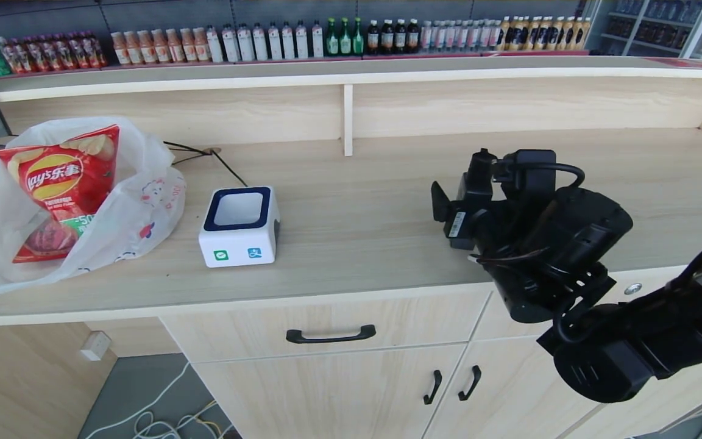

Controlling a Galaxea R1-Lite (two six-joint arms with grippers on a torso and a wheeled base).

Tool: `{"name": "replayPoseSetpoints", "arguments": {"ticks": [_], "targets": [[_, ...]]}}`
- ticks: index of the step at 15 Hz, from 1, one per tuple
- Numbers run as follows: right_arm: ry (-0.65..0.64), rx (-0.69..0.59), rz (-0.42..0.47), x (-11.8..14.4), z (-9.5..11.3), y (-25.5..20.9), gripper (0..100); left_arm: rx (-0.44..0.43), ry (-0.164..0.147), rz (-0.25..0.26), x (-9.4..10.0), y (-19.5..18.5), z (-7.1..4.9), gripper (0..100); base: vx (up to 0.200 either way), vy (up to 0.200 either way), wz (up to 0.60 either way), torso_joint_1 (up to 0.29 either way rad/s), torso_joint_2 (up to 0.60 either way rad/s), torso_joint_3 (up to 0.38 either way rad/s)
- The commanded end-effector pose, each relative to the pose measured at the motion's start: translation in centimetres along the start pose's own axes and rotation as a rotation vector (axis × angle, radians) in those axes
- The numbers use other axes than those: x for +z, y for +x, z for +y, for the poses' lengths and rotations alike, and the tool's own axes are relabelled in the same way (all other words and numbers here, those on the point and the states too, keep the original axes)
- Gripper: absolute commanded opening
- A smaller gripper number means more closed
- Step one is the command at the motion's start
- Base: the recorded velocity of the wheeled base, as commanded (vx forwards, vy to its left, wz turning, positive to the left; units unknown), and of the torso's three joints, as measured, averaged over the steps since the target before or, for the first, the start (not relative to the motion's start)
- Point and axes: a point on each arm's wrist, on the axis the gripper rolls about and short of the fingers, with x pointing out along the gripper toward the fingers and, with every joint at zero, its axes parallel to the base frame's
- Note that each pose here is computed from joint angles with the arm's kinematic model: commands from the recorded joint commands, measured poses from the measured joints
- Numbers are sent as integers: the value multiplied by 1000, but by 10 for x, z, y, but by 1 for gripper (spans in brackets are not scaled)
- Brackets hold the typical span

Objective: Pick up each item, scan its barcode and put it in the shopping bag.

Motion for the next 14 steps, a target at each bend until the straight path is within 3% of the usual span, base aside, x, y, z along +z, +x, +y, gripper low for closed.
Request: {"name": "replayPoseSetpoints", "arguments": {"ticks": [1, 13, 14], "targets": [[-10, -7, 12, -6, -1, 3, 100, -1, 0, 0, 0, 0, 0, 100, 0, 0, 0, 0, 0, 0], [-32, -20, 40, -27, 2, 16, 100, 0, 0, 0, 0, 0, 0, 100, 0, 0, 0, 0, 0, 0], [-29, -21, 28, -24, 2, 17, 0, -1, 0, 0, 0, 0, 0, 100, 0, 0, 0, 0, 0, 0]]}}
